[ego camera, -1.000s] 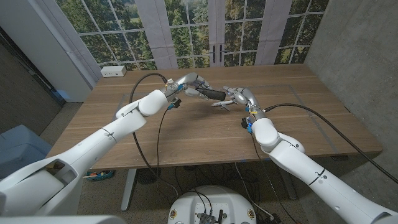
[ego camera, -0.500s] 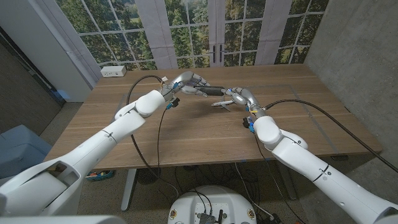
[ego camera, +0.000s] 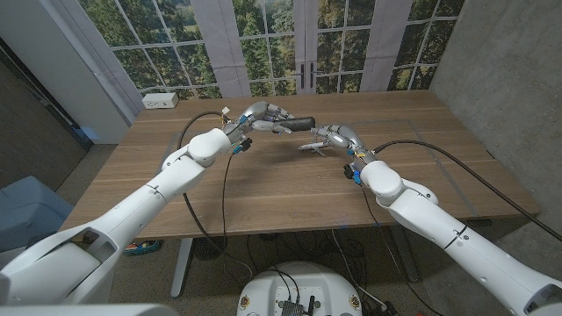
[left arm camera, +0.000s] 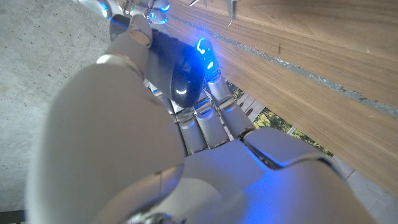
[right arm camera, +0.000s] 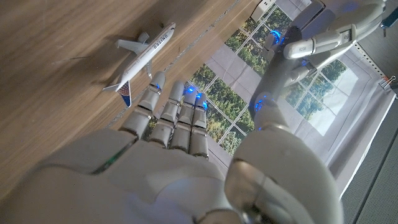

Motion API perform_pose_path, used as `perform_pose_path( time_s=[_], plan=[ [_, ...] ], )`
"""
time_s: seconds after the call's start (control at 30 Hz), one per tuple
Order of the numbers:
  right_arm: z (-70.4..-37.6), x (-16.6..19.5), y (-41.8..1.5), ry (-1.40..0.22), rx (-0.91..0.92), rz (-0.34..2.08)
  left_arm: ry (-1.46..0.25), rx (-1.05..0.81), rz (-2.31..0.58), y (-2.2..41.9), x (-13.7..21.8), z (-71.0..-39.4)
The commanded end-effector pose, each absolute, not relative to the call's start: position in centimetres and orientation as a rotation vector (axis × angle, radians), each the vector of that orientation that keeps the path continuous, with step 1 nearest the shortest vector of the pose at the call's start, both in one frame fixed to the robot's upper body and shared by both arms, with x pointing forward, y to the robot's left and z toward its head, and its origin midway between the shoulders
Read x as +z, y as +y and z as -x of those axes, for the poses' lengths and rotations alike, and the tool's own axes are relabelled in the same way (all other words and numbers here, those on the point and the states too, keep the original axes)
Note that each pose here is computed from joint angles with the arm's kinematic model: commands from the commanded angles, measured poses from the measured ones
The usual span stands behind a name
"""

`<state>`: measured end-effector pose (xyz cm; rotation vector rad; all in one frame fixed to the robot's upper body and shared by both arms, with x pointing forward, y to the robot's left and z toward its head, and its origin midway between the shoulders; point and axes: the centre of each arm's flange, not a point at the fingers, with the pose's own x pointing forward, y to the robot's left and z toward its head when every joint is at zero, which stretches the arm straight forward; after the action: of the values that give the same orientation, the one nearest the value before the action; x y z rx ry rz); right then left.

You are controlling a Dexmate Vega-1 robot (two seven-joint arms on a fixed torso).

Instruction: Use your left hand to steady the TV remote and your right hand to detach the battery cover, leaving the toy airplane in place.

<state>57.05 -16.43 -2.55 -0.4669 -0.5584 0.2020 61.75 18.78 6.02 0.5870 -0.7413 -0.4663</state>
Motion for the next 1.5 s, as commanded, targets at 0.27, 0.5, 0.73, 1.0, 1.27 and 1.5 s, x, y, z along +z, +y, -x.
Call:
perform_pose_path(
  time_s=[0.27, 0.5, 0.73, 1.0, 1.27, 1.5],
  plan=[
    [-57.7, -2.7, -17.2, -0.718, 0.236, 0.269, -0.715, -0.460, -0.603, 18.5, 6.2, -62.2],
    [-57.3, -2.4, -17.1, -0.702, 0.239, 0.303, -0.719, -0.454, -0.595, 18.3, 6.2, -62.1],
    [-57.0, -2.2, -16.5, -0.681, 0.224, 0.367, -0.728, -0.455, -0.595, 17.9, 6.0, -61.8],
    [-56.6, -2.3, -15.9, -0.680, 0.212, 0.383, -0.735, -0.450, -0.591, 17.6, 5.9, -61.6],
    [-56.6, -2.4, -15.3, -0.690, 0.229, 0.360, -0.725, -0.452, -0.581, 17.3, 5.5, -61.6],
    [-57.0, -2.5, -15.3, -0.693, 0.272, 0.302, -0.709, -0.457, -0.577, 17.1, 5.2, -61.8]
  ],
)
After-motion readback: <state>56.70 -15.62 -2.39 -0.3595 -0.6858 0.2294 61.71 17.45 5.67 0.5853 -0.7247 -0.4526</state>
